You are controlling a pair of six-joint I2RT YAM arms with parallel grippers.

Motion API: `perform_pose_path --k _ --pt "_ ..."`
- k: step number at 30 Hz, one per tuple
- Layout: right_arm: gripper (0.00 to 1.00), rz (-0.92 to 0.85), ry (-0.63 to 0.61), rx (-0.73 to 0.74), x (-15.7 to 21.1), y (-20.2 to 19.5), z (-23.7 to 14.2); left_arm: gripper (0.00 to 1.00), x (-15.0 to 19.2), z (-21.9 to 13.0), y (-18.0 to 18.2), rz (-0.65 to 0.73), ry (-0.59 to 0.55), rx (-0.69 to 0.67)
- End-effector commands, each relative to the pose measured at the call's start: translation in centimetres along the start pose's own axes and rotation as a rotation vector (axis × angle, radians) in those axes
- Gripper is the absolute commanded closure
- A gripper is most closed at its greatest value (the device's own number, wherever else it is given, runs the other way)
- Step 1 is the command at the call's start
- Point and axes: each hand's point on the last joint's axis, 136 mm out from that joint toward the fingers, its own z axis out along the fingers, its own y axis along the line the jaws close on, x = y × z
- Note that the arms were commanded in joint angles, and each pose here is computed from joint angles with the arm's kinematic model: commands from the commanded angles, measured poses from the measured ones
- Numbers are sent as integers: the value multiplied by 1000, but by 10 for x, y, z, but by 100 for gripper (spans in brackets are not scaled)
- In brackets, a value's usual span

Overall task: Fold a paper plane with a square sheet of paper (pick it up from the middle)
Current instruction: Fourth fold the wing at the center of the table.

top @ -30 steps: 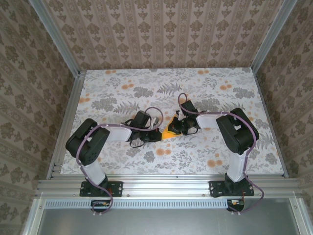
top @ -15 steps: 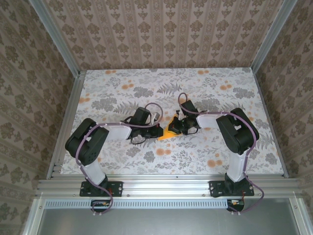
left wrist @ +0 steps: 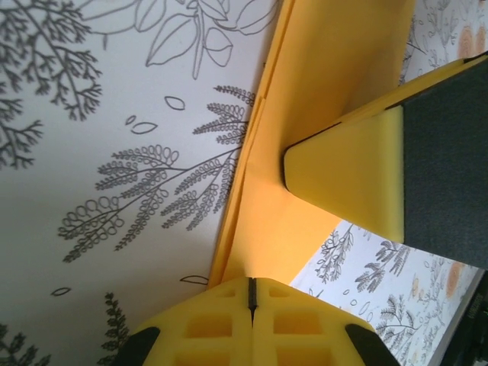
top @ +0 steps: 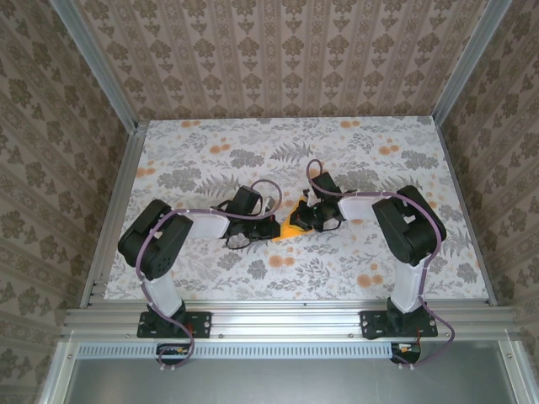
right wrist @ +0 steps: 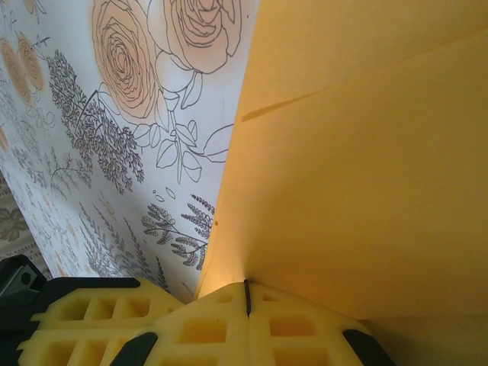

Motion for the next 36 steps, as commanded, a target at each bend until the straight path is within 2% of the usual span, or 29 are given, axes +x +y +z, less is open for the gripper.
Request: perform_pose_path --k 1,4,8,13,19,26,36 --pt "95 123 -2 313 12 -90 7 99 2 -6 12 2 -4 -89" --pt "95 124 -2 315 12 -91 7 99 -2 -12 8 13 -30 -86" --pt "95 123 -2 316 12 -91 7 97 -5 -18 -14 37 -46 9" --pt "95 126 1 319 14 -92 8 97 1 -13 -28 53 -15 60" --pt "95 128 1 321 14 -93 8 97 14 -2 -18 24 37 26" --pt "95 128 2 324 15 -94 8 98 15 1 -1 1 40 -53" --pt "95 128 5 327 16 -95 8 99 13 3 10 -39 31 -79"
